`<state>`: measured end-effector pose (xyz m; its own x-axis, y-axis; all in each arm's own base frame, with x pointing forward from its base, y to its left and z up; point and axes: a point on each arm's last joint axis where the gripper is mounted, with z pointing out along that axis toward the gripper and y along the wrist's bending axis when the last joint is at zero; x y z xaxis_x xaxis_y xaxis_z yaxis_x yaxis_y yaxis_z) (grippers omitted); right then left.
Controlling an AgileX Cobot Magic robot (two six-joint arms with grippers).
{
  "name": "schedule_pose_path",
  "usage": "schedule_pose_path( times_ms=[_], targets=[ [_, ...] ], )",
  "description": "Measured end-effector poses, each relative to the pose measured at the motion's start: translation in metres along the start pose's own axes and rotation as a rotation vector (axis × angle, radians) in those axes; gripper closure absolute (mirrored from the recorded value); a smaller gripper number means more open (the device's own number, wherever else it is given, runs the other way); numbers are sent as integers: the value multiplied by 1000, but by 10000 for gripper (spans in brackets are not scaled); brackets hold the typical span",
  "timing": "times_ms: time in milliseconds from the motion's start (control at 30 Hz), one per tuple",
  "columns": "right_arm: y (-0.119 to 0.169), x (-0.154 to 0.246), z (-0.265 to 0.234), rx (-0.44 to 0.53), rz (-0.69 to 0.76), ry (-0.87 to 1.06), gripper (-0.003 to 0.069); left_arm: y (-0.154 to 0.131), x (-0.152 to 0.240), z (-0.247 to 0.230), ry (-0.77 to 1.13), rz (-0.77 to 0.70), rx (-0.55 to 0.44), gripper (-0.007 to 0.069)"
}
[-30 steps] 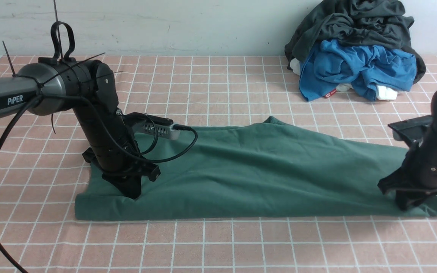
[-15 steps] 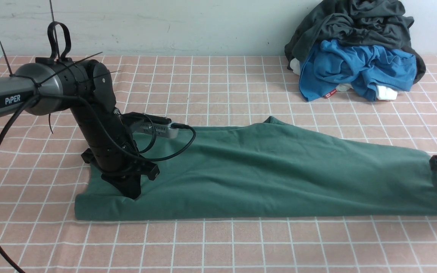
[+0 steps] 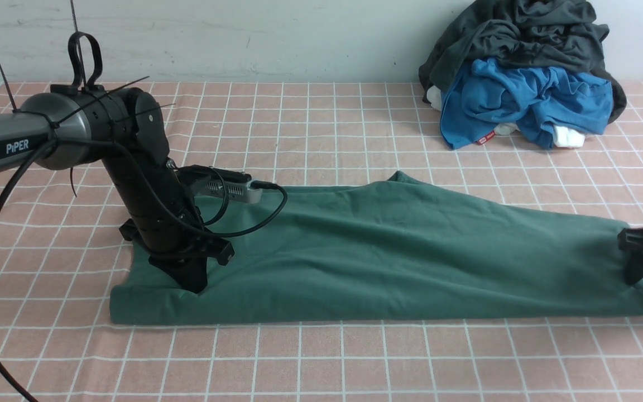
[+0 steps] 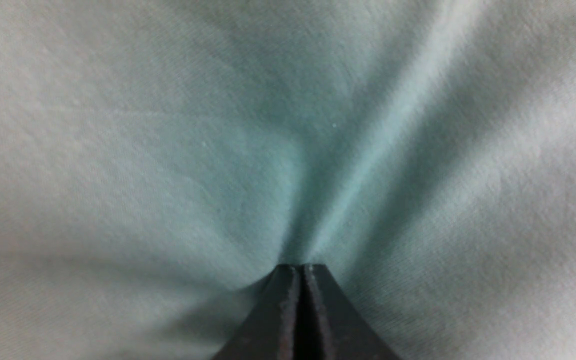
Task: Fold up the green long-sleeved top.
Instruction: Use the right arm to clamp the right edge of the fabric, then use the right arm to drag the right edge of the fabric to the left and folds it over the left edge
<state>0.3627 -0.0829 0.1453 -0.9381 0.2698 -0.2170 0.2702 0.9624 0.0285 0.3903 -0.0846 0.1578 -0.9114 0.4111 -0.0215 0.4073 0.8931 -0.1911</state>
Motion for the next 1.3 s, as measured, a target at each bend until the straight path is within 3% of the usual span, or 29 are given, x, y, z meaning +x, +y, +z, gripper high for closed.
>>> schedule_pose_path(
  times_ms=[133, 167, 300, 500, 667, 733, 867, 1000, 1167, 1200, 1300],
  targets=[
    [2, 0, 0, -19, -18, -2, 335, 0, 0, 0, 0, 0, 0, 629],
    [2, 0, -2, -27, -30, -7, 416, 0, 0, 0, 0, 0, 0, 629],
    [5, 0, -12, -36, -76, -32, 595, 0, 0, -1, -1, 0, 0, 629],
    [0, -2, -63, 52, -158, -165, 604, -3, 6, -19, -38, 18, -32, 629],
    [-14, 0, -110, 206, -178, -295, 604, -16, 20, -77, -160, 51, -84, 629],
    [-21, 5, -143, 280, -142, -392, 604, -31, 38, -123, -260, 70, -109, 629],
    [-15, 9, -190, 270, -107, -519, 604, -46, 63, -166, -361, 84, -133, 629],
    [37, 10, -237, 106, -249, -622, 604, -65, 94, -207, -477, 104, -142, 629],
    [115, 16, -256, -124, -478, -642, 604, -79, 118, -230, -540, 118, -120, 629],
    [153, 20, -253, -211, -563, -626, 604, -84, 127, -237, -554, 123, -111, 629],
    [208, 26, -237, -314, -662, -567, 604, -90, 137, -245, -584, 131, -102, 629]
  ],
)
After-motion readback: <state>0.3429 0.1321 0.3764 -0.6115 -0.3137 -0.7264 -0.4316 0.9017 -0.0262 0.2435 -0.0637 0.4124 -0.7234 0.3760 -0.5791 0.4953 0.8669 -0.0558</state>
